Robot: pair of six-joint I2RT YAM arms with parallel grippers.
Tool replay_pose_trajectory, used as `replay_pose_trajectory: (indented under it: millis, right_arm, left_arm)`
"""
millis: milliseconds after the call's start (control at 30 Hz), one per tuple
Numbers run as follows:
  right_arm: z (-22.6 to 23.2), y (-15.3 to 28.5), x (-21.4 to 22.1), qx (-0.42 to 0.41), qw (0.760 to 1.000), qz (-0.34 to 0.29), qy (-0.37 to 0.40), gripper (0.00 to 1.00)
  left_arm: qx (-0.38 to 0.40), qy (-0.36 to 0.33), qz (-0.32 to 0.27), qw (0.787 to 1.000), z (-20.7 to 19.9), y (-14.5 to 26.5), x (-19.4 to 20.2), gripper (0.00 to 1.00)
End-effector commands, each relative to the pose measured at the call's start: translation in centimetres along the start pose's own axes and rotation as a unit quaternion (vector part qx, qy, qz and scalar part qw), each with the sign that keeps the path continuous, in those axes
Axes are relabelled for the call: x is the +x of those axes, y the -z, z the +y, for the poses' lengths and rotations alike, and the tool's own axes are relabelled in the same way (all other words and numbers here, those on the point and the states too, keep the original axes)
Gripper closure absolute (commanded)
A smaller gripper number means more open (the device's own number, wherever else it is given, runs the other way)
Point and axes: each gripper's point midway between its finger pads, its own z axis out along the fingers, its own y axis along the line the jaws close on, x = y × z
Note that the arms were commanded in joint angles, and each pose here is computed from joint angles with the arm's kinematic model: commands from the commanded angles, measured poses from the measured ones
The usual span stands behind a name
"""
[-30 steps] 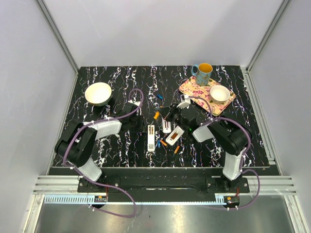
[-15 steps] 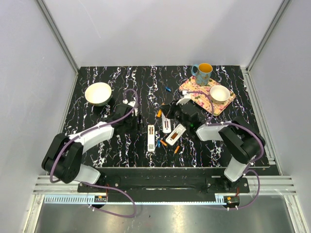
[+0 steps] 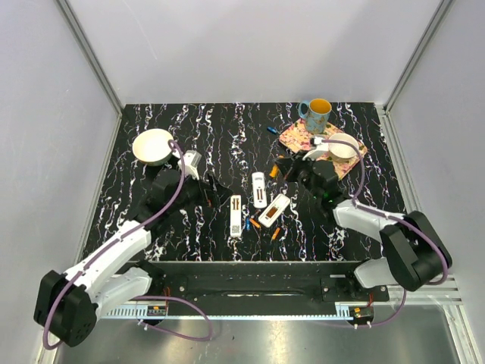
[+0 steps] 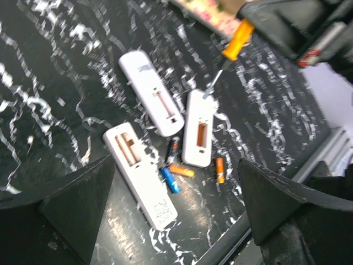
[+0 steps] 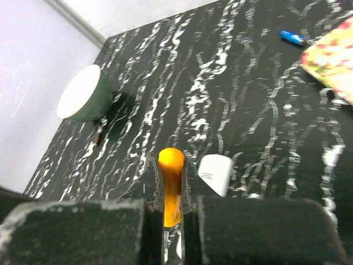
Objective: Unload the batteries from the remote control
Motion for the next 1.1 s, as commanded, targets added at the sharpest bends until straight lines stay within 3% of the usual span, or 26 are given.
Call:
replay_pose_trajectory:
  millis: [0, 167, 333, 633, 833, 967, 1067]
  right_arm:
    - [-2.8, 2.1, -0.5, 0.027, 0.999, 0.033, 0.005, 1.0]
    - [-5.7, 3.7, -0.1, 0.069, 0.994, 0.075, 0.029, 1.0]
    - [-11.4, 5.2, 2.3, 0.188, 0.974, 0.128, 0.004, 1.0]
    - [-14.1, 5.1, 5.6, 0.232, 0.945, 0.231, 0.014, 0.98]
    - [-13.6, 4.9, 7.0, 0.213, 0.94, 0.268, 0.004, 0.74]
    - [-13.1, 4.9, 6.6, 0.202, 0.944, 0.262, 0.009, 0.37]
    - [-12.6, 5.2, 5.5, 0.194, 0.95, 0.242, 0.016, 0.23]
  left_arm:
    - [0.103, -0.023, -0.07, 0.992, -4.3, 1.5, -3.4, 0.01]
    - [0.149, -0.04, -0.09, 0.984, -6.3, 2.9, -4.3, 0.01]
    - [0.154, -0.048, -0.097, 0.982, -6.5, 3.3, -4.4, 0.01]
    - [0.146, -0.043, -0.085, 0.985, -6.2, 2.9, -4.2, 0.01]
    - [0.144, -0.042, -0.085, 0.985, -6.2, 2.9, -4.3, 0.01]
    - [0.136, -0.043, -0.086, 0.986, -5.9, 2.9, -4.2, 0.01]
    - [0.135, -0.042, -0.088, 0.986, -5.8, 3.0, -4.2, 0.01]
